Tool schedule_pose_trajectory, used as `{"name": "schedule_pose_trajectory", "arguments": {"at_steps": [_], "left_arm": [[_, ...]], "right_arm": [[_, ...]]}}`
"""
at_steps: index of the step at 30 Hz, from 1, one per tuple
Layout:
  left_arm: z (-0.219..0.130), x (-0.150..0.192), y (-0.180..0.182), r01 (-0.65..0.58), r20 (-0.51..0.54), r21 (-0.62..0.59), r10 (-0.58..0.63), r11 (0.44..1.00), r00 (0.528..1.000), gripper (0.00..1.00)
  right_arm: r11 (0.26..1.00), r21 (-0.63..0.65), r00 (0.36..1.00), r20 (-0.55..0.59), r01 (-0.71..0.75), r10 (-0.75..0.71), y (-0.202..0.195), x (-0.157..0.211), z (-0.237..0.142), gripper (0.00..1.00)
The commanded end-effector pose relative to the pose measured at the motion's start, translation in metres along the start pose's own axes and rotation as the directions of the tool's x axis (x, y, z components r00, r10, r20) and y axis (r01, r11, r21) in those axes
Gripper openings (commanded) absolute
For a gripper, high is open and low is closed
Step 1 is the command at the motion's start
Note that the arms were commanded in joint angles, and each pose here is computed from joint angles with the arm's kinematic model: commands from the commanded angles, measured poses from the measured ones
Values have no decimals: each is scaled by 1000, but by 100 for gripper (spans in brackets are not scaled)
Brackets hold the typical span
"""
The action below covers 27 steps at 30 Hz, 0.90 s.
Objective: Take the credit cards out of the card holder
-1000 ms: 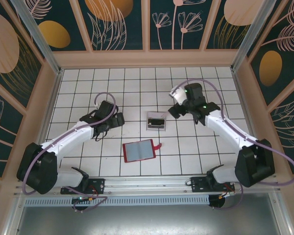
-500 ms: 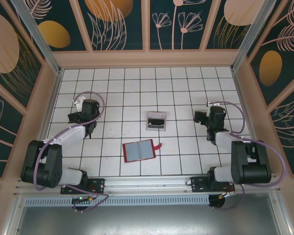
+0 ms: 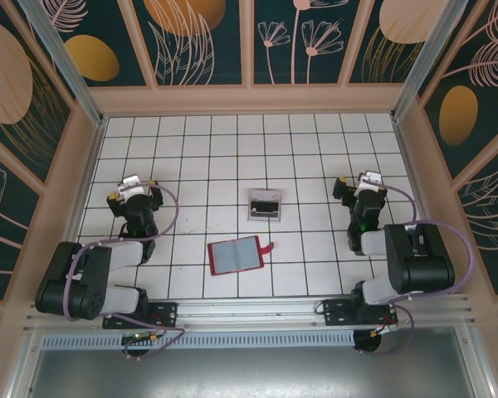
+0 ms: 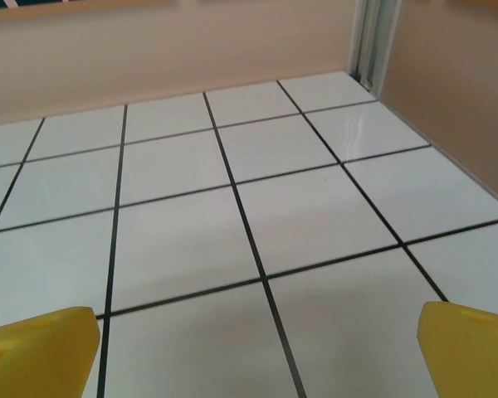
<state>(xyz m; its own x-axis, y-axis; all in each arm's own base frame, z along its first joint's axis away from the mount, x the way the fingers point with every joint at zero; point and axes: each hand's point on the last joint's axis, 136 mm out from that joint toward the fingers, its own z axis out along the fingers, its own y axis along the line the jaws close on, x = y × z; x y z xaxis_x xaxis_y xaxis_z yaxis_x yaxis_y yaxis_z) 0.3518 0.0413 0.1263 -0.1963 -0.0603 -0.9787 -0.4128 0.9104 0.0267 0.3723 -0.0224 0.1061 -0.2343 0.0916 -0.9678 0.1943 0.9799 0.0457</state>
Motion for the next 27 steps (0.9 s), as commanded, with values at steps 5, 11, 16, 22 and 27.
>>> {"name": "schedule_pose_trajectory", "arguments": {"at_steps": [5, 11, 16, 22, 27], "left_arm": [[12, -22, -10, 67, 110, 119, -80, 991, 991, 99], [11, -17, -21, 41, 111, 218, -66, 975, 992, 99], [10, -13, -24, 28, 109, 237, -56, 971, 992, 99], [9, -14, -24, 31, 114, 236, -59, 971, 992, 99], [8, -15, -23, 31, 119, 237, -60, 971, 991, 99]], "right_arm": [[998, -6, 995, 84, -55, 55, -4, -23, 5, 99], [997, -43, 990, 125, -63, 68, -4, -18, -4, 99], [997, -43, 991, 117, -66, 71, -5, -17, -4, 99], [997, -42, 990, 124, -59, 64, -3, -18, -5, 99], [997, -41, 990, 123, -59, 64, -4, -17, -5, 99]]}}
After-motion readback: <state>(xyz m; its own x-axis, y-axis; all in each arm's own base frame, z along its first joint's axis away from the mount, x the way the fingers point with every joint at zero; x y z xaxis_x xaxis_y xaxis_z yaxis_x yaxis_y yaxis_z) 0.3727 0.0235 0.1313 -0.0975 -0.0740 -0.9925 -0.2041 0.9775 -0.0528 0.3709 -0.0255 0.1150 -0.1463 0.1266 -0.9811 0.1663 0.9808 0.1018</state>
